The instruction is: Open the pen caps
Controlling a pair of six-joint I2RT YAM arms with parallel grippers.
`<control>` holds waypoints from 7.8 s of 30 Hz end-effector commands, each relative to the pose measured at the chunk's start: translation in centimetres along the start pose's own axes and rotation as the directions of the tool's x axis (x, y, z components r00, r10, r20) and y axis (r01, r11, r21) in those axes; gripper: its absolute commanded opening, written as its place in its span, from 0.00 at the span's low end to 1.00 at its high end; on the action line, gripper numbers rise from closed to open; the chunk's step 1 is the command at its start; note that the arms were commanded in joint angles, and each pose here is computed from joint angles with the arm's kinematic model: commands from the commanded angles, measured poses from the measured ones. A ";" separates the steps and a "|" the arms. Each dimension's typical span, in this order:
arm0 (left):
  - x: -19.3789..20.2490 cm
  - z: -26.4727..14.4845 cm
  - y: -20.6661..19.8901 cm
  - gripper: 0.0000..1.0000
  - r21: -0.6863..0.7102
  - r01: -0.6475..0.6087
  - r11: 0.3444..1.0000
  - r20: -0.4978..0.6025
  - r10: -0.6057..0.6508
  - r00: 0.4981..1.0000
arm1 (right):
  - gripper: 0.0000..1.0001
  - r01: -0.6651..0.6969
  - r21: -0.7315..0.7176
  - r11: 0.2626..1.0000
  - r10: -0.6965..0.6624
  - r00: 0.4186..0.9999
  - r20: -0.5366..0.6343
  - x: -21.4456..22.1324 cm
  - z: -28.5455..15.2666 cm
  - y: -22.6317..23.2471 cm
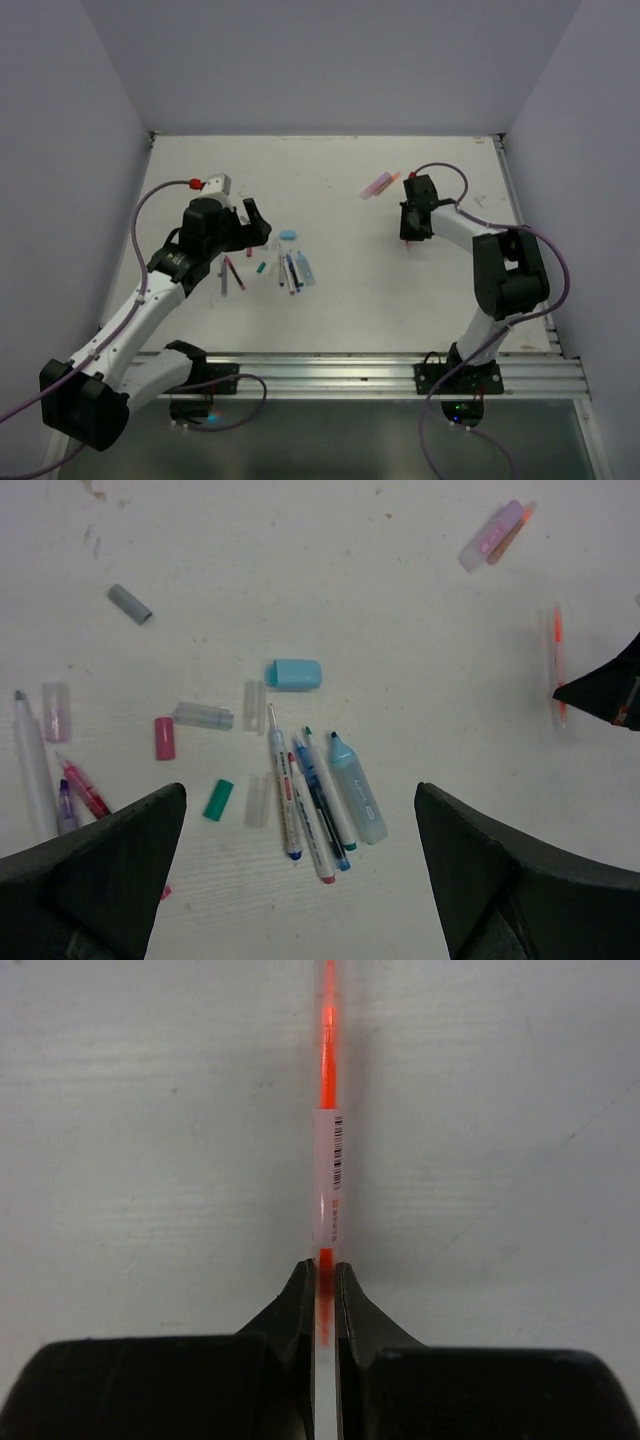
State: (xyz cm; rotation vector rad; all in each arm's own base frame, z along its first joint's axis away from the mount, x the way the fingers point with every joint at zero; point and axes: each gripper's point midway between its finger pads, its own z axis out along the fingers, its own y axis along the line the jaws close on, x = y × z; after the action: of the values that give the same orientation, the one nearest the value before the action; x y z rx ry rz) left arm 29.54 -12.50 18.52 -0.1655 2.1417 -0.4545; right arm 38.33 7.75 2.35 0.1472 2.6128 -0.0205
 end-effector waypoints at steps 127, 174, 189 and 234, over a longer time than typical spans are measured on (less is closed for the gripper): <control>-2.8 11.9 -10.0 0.00 0.234 0.117 0.965 -0.065 -0.104 0.992 | 0.15 0.277 -0.411 0.868 -0.253 0.961 0.112 13.6 -8.1 21.1; 1.7 13.8 -7.6 0.66 0.036 0.043 0.998 -0.171 -0.036 0.985 | 0.65 -0.014 -0.039 0.999 0.024 0.958 0.285 -1.6 -9.4 6.6; -6.4 2.1 -2.2 1.00 -0.094 -0.137 0.986 0.083 0.145 0.986 | 0.54 -0.209 0.025 0.978 0.199 0.955 0.220 -14.9 1.0 5.9; -4.0 1.2 -1.4 1.00 -0.011 -0.134 0.991 0.070 0.134 0.989 | 0.00 -0.210 0.126 0.970 0.189 0.969 0.162 -10.0 2.5 1.2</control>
State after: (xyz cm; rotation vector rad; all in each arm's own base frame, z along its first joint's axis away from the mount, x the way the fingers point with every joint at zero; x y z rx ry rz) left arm 32.22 -11.48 19.89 -0.0283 2.1149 -0.2394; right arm 50.36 9.11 2.34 0.4609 2.4715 -0.1167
